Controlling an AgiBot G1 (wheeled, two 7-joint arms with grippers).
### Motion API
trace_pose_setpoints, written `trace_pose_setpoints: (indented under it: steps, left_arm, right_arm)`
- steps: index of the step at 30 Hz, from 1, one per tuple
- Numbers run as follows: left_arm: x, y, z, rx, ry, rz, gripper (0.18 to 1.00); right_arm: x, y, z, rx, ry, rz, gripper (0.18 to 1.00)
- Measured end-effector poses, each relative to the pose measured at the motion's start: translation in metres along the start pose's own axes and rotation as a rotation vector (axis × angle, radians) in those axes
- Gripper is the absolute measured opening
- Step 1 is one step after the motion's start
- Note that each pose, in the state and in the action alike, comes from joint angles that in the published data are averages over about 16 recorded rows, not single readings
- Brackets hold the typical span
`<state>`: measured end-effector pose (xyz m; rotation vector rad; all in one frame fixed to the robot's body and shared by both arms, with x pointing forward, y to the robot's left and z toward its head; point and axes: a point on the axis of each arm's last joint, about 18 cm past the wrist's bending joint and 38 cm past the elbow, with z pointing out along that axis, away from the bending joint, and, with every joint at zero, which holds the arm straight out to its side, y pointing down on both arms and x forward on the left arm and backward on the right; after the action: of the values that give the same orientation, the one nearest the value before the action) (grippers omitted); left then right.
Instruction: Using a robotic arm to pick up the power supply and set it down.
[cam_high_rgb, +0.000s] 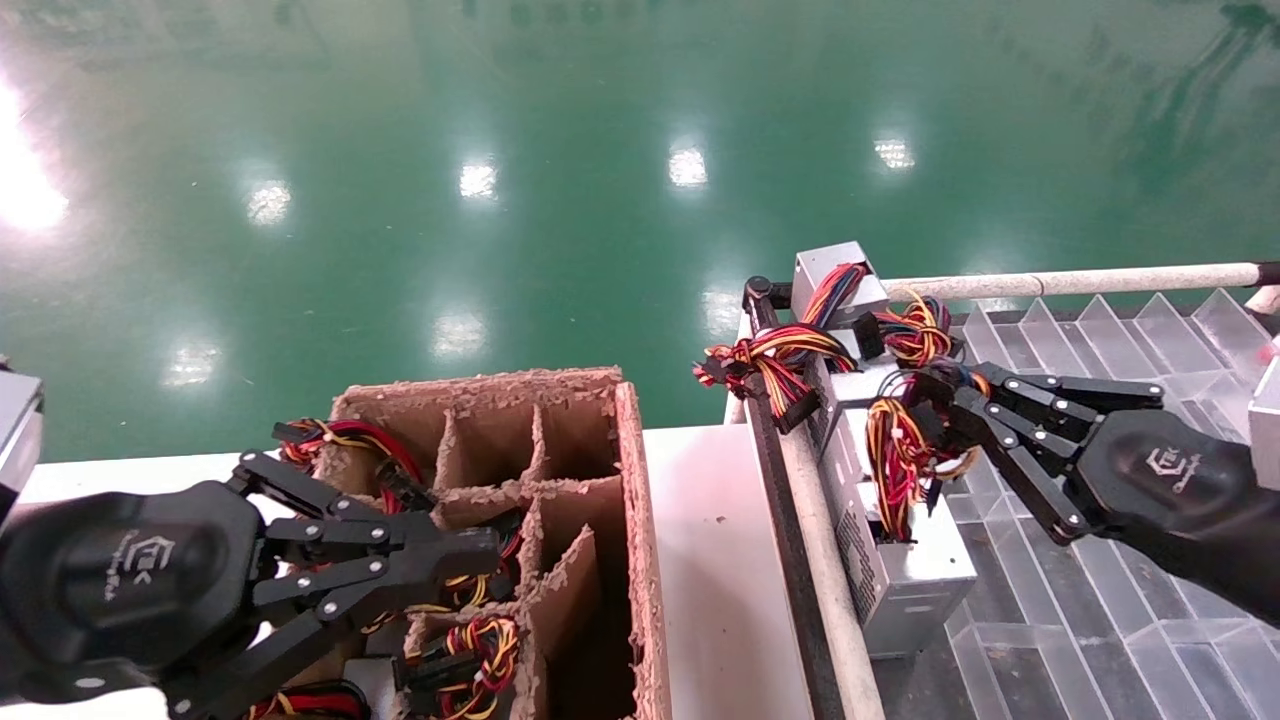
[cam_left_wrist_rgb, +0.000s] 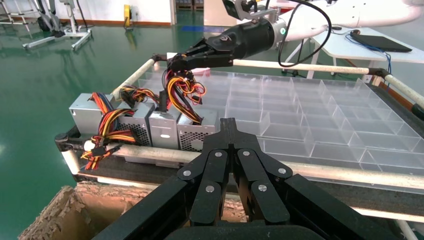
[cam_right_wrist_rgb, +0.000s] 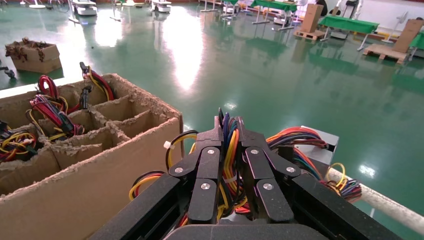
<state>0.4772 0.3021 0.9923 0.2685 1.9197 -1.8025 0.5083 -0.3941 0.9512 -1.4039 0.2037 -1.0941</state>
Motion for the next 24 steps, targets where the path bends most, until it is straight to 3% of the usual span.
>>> trace_pose_setpoints:
  steps: [13, 24]
  left_arm:
    - [0.000, 0.000, 0.000, 0.000, 0.000, 0.000, 0.192]
    - [0.000, 0.000, 0.000, 0.000, 0.000, 0.000, 0.192]
  right_arm:
    - [-0.001, -0.006, 0.002, 0.009, -0.019, -0.001, 0.281]
    - [0.000, -0.014, 0.008, 0.024, -0.035, -0.009, 0.468]
